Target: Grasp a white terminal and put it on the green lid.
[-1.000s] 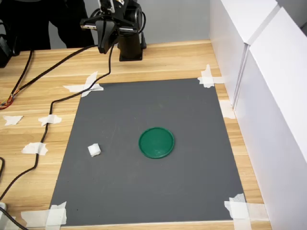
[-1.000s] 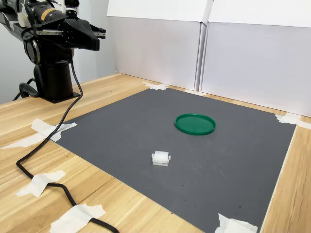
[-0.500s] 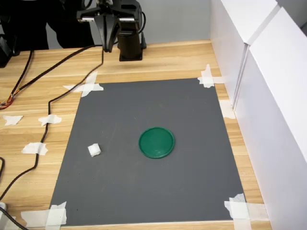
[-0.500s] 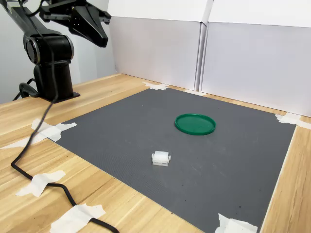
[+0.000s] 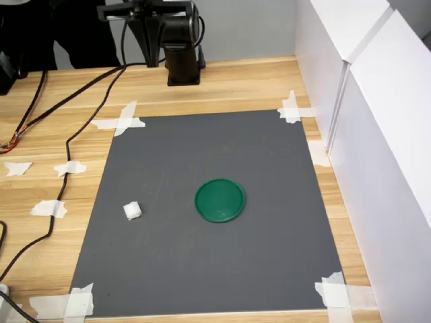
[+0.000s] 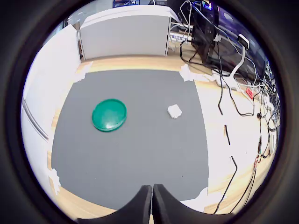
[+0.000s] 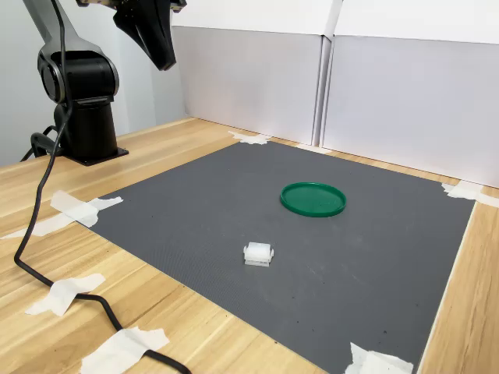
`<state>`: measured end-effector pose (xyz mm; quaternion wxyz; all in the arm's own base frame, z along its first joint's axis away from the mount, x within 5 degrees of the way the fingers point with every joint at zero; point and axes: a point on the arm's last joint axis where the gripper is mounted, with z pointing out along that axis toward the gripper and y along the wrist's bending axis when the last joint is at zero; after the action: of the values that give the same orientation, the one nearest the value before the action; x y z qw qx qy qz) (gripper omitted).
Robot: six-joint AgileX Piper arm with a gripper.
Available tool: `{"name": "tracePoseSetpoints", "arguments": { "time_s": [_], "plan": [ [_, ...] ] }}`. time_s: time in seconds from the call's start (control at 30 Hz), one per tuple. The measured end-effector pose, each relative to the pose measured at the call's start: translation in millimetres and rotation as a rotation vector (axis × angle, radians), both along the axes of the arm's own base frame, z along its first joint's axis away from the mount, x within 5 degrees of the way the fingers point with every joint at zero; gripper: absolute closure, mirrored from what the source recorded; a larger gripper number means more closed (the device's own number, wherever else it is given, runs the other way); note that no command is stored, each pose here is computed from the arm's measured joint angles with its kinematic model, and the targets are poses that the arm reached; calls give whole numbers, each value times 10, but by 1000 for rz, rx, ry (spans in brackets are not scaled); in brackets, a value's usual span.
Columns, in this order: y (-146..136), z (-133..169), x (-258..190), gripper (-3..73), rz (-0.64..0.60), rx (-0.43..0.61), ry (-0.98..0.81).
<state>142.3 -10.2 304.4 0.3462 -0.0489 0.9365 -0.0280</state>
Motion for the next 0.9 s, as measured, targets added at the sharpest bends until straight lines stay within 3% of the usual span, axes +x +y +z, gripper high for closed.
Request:
{"name": "tracePoseSetpoints", "arguments": {
  "time_s": [0.2,0.37,0.53,0.9],
  "plan": [
    [-31,-93,231,700,8,-2,136],
    [-54,-31,480,622,19,-3,170],
    [-66,45,740,496,27,13,182],
    [-140,-103,1254,117,29,-7,274]
  ]
}}
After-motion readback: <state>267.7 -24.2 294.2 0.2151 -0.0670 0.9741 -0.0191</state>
